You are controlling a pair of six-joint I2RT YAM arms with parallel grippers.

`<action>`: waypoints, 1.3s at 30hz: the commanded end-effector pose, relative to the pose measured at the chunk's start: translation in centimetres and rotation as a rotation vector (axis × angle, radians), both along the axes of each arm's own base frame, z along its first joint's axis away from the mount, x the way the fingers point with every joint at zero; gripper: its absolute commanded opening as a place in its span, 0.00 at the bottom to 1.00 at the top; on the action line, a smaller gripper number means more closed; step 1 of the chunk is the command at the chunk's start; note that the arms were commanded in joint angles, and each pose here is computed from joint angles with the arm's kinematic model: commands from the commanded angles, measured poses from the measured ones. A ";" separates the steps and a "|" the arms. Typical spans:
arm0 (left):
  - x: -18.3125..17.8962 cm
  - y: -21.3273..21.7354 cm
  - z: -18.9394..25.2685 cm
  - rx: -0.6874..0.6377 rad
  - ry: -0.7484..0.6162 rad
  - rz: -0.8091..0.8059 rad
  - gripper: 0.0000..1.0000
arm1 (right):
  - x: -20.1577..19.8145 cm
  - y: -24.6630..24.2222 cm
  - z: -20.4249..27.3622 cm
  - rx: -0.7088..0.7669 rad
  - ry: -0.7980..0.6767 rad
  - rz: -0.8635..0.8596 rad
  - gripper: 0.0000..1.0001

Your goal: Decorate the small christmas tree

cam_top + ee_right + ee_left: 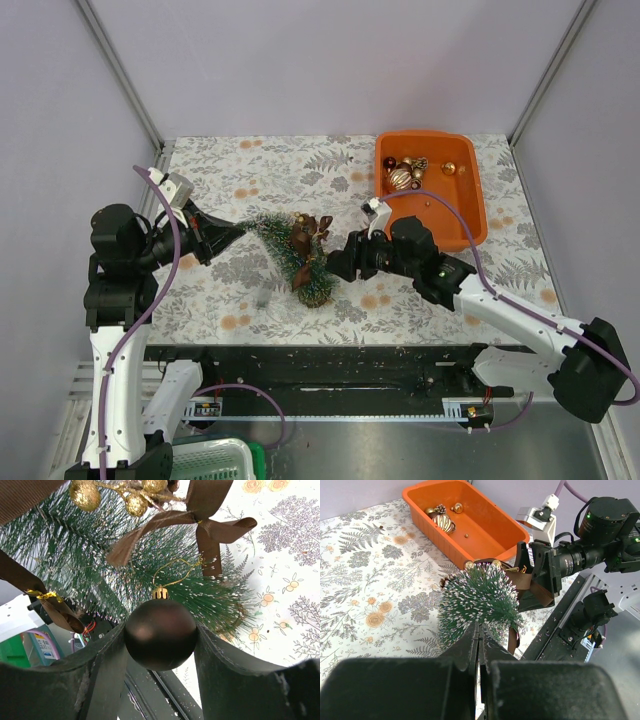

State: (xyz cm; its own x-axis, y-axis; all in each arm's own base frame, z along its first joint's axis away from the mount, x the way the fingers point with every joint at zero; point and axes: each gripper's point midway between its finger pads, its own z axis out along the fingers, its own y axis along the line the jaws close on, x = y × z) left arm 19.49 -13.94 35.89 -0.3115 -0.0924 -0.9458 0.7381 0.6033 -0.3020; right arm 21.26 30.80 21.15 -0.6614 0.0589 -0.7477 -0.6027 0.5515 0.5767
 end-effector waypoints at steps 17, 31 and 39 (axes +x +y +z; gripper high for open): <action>-0.3 -0.3 1.1 -0.009 -0.054 -0.019 0.00 | 1.2 1.5 0.3 -0.010 -0.054 0.029 0.10; -0.5 -0.3 1.1 -0.010 -0.054 -0.028 0.00 | 2.0 0.5 2.1 -0.075 -0.126 0.002 0.10; -0.5 -0.5 0.8 -0.015 -0.041 -0.041 0.00 | 2.5 0.8 2.4 -0.077 -0.139 0.005 0.10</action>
State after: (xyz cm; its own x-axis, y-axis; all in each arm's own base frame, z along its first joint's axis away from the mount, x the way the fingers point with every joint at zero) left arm 19.28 -14.02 35.96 -0.3065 -0.0918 -0.9474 0.7441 0.5976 -0.2986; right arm 22.97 31.07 20.68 -0.6140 -0.0307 -0.7887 -0.6412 0.6021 0.4757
